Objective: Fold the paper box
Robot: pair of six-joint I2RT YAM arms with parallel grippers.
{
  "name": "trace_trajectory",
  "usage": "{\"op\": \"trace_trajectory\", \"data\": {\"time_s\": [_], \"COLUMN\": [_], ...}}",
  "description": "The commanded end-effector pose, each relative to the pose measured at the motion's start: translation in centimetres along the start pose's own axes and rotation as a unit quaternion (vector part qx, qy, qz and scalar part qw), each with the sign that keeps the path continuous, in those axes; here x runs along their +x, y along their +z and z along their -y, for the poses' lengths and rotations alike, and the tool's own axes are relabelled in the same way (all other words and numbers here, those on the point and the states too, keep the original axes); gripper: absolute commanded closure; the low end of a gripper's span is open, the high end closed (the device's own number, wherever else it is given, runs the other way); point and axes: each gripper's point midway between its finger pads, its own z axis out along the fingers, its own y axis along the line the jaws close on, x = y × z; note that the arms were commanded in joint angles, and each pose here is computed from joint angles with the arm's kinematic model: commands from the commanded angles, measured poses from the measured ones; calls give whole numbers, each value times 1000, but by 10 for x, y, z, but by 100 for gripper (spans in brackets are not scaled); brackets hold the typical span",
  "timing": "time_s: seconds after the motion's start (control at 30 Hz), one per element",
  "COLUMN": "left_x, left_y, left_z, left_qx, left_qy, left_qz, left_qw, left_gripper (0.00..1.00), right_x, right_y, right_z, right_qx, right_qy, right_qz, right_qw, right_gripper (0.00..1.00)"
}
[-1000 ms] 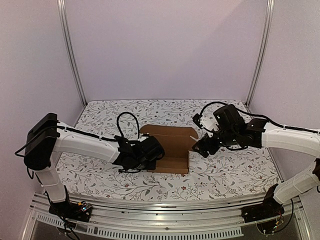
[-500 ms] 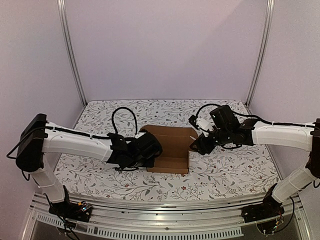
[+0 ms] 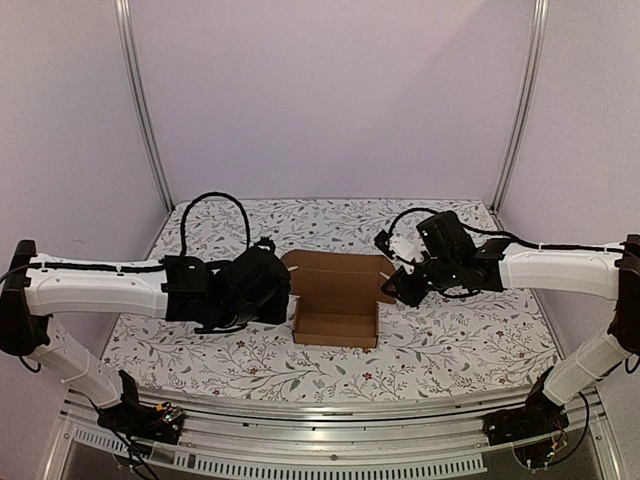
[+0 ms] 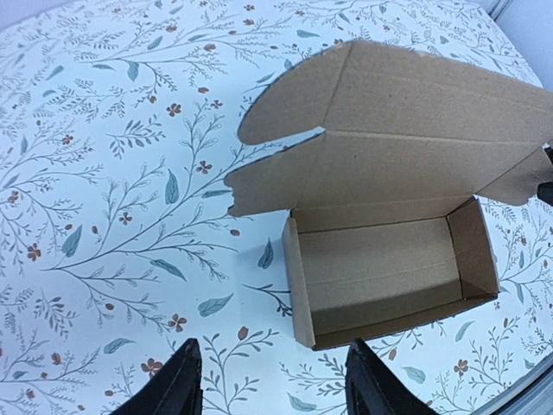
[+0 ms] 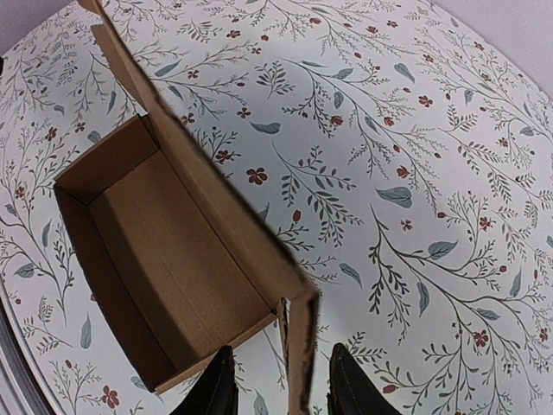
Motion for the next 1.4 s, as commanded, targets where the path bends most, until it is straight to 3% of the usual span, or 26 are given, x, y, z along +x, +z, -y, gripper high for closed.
{"op": "trace_trajectory", "data": {"time_s": [0.0, 0.47, 0.67, 0.93, 1.37], "left_x": [-4, -23, -28, -26, -30], "left_y": [-16, -30, -25, -6, 13], "left_z": [-22, -47, -40, -27, -22], "left_qx": [-28, -68, -39, 71, 148], "left_qy": [44, 99, 149, 146, 162], "left_qz": [19, 53, 57, 43, 43], "left_qw": [998, 991, 986, 986, 975], "left_gripper": [45, 39, 32, 30, 41], "right_x": [11, 11, 11, 11, 16], "right_y": [8, 4, -3, -19, -28], "right_z": [1, -2, -6, -23, -41], "right_qx": [-1, -10, -19, -63, -85], "right_qy": [2, -5, -10, -12, -30], "right_qz": [-13, -9, -7, 2, -1], "right_qw": [1000, 1000, 1000, 998, 996], "right_gripper": [71, 100, 100, 100, 100]}}
